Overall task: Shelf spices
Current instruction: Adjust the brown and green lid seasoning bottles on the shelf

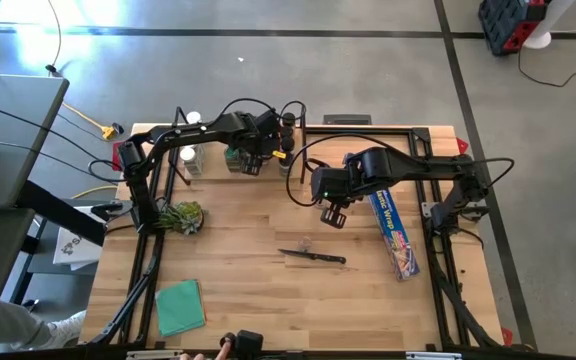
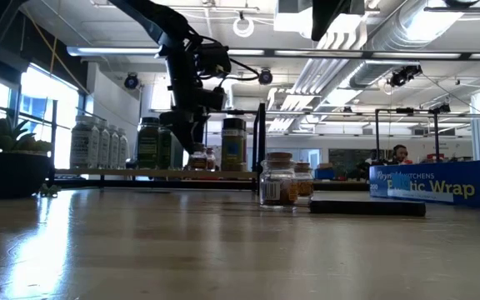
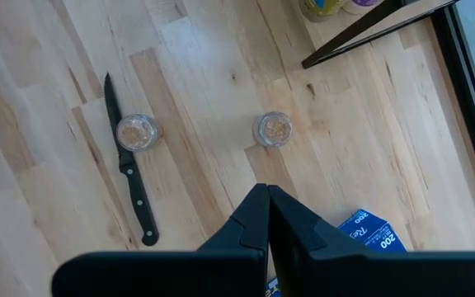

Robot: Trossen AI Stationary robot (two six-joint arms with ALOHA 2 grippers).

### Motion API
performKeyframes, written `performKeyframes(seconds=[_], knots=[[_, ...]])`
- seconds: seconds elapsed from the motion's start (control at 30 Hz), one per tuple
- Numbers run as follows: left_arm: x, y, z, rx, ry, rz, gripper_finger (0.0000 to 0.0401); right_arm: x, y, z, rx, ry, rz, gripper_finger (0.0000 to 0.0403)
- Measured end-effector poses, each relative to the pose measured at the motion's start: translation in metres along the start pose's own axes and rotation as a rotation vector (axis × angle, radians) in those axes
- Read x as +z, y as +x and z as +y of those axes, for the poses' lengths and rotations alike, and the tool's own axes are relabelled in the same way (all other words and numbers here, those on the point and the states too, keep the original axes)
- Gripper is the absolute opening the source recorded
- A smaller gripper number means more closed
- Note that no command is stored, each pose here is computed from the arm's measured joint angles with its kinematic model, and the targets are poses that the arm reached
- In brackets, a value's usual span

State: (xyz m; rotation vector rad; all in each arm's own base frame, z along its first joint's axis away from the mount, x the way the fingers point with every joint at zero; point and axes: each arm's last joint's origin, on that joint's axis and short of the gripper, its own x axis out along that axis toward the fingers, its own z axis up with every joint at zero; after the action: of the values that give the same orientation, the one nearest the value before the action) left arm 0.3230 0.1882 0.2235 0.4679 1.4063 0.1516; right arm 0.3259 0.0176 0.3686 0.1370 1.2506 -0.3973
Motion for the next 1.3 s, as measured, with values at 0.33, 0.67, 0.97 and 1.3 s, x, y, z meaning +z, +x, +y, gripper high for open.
performKeyframes(seconds=[0.33,0.67,0.97,1.3], knots=[[0.002,0.0,0.002,0.019,-0.014,-0.02,0.0266,0.0,0.0,0.0,0.0,0.0,0.0,0.0],[0.003,-0.004,-0.003,0.02,-0.002,0.006,0.0266,0.0,0.0,0.0,0.0,0.001,0.0,0.0],[0.003,-0.053,-0.011,0.101,0.01,-0.061,0.0266,0.0,0.0,0.0,0.001,0.002,-0.004,0.0],[-0.045,-0.153,-0.042,-0.044,-0.295,-0.186,0.0266,0.001,0.0,0.001,0.006,0.001,-0.015,0.0]])
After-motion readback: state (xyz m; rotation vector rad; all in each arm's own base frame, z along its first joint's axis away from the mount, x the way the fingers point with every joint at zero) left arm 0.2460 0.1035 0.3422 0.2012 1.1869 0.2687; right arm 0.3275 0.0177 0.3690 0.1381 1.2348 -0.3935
